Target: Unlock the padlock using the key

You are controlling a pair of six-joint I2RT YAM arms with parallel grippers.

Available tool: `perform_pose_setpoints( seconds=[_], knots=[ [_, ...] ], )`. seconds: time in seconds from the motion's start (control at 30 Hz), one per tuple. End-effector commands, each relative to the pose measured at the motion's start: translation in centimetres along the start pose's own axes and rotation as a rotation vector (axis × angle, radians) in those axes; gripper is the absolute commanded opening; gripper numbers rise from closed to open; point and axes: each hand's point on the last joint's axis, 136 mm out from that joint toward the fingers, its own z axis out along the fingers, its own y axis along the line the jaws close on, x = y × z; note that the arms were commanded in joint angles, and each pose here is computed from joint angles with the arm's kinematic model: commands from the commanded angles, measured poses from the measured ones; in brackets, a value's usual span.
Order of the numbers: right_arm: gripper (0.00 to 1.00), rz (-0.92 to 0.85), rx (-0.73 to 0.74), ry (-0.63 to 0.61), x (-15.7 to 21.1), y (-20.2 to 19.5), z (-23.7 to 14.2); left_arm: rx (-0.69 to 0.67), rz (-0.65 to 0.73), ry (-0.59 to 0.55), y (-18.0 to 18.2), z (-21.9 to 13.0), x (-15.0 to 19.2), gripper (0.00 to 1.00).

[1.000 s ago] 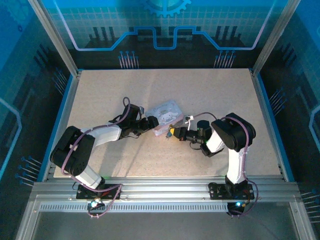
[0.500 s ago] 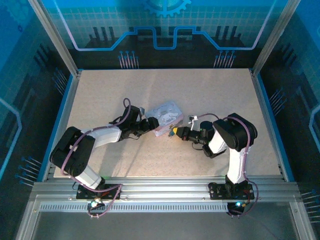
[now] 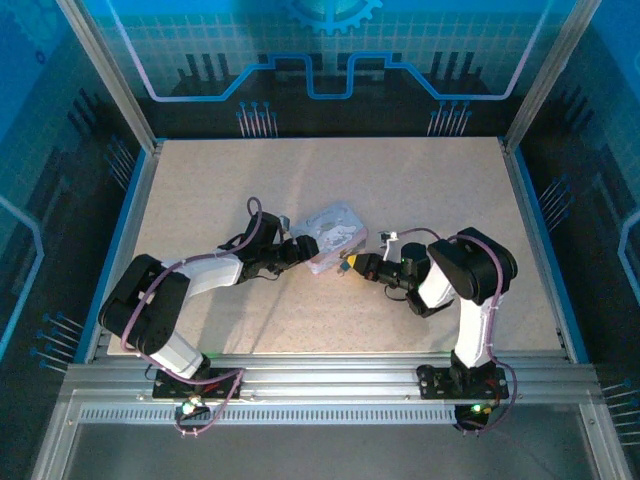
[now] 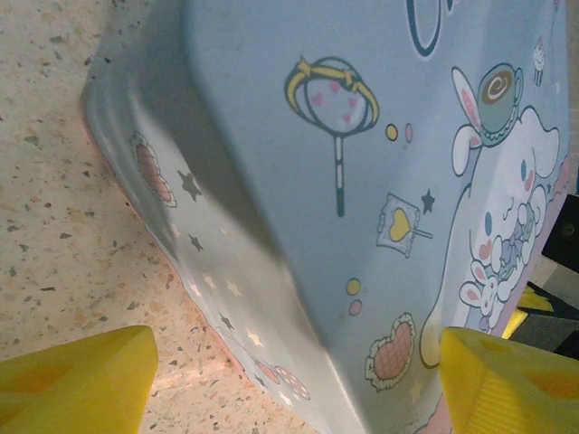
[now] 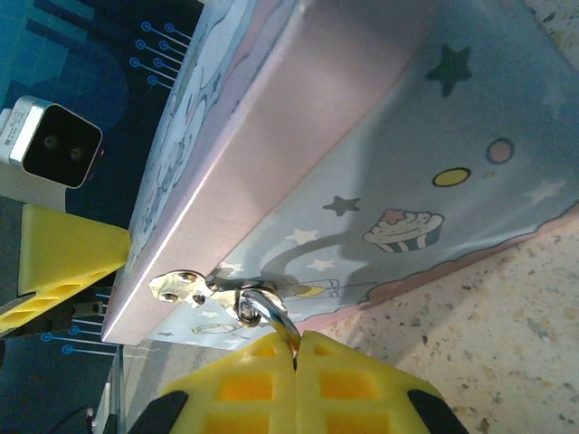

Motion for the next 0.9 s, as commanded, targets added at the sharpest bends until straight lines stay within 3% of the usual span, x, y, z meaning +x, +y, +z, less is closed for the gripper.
perform_pose_setpoints(
  seconds=[0.0, 0.3, 0.5, 0.6, 0.87],
  knots=[
    [0.01, 0.013, 0.022, -0.053, -1.3, -0.1, -0.6, -0.155, -0.045, 0.101, 4.4, -0.1, 3.7, 0.81],
    [0.01, 0.009, 0.06, -0.056, -1.2, -0.6, -1.6, -0.148, -0.04, 0.094, 4.2, -0.2, 3.5, 0.84],
    [0.01, -0.014, 0.078, -0.046, -1.2, -0.3, -2.3, -0.106, -0.024, 0.064, 2.8, -0.9, 2.7, 0.93],
    [0.01, -0.036, 0.092, -0.031, -1.2, 0.2, -2.8, -0.091, -0.008, 0.029, 2.0, -1.9, 2.0, 0.99],
    [0.01, -0.117, 0.135, 0.03, -0.8, 2.5, -5.1, -0.08, 0.059, -0.08, 0.6, -6.1, 0.3, 0.99]
  ],
)
